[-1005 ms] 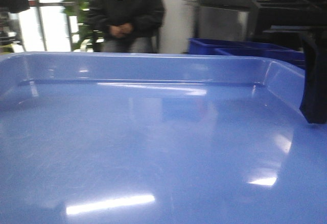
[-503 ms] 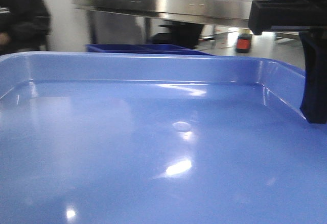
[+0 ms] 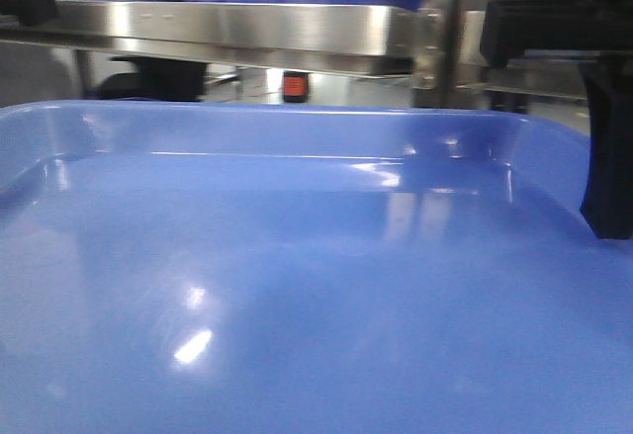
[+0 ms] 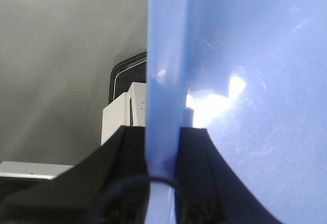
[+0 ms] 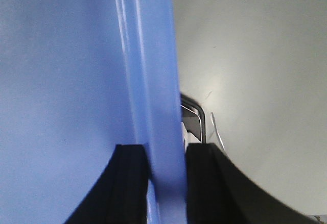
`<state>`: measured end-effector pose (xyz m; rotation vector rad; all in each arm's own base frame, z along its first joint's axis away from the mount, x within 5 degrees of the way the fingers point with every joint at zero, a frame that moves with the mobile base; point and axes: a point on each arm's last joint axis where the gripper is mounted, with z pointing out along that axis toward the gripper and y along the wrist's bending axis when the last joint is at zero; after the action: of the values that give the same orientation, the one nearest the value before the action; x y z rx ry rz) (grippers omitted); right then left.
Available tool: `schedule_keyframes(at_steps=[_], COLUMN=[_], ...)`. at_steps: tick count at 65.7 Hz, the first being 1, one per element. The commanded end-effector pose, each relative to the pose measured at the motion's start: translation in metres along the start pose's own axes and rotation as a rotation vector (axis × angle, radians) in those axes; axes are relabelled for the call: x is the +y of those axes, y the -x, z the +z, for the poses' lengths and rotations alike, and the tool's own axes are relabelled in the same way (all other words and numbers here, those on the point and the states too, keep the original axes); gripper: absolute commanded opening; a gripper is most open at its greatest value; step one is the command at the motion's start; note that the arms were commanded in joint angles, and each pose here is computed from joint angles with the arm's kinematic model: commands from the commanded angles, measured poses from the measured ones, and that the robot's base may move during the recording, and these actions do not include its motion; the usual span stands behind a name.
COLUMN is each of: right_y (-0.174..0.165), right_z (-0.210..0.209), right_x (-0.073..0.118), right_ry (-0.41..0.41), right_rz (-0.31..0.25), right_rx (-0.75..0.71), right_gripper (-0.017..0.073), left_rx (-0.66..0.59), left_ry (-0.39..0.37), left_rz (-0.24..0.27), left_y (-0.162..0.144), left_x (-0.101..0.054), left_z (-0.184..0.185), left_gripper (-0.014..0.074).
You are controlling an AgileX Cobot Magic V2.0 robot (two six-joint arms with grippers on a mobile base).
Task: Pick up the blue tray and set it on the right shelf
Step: 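Carry the tray in both grippers up to the steel shelf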
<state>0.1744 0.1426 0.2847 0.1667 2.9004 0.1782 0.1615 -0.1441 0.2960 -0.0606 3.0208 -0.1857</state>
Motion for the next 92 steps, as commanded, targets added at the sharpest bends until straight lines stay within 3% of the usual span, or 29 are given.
schedule_keyframes(at_steps=[1, 92], right_y=[0.0041, 0.0041], right_z=[-0.0136, -0.0136], right_x=[0.0061, 0.0061], right_ry=[0.089, 0.089], right_rz=[0.023, 0.023], right_rx=[-0.059, -0.059], right_gripper=[0.0224, 0.0224], left_rx=[-0.021, -0.020], left_ry=[-0.072, -0.072], left_rz=[-0.026, -0.026], left_y=[-0.0023, -0.0024], left_x=[-0.0054, -0.0054], left_z=[-0.0121, -0.0121], left_gripper=[-0.0048, -0.0048])
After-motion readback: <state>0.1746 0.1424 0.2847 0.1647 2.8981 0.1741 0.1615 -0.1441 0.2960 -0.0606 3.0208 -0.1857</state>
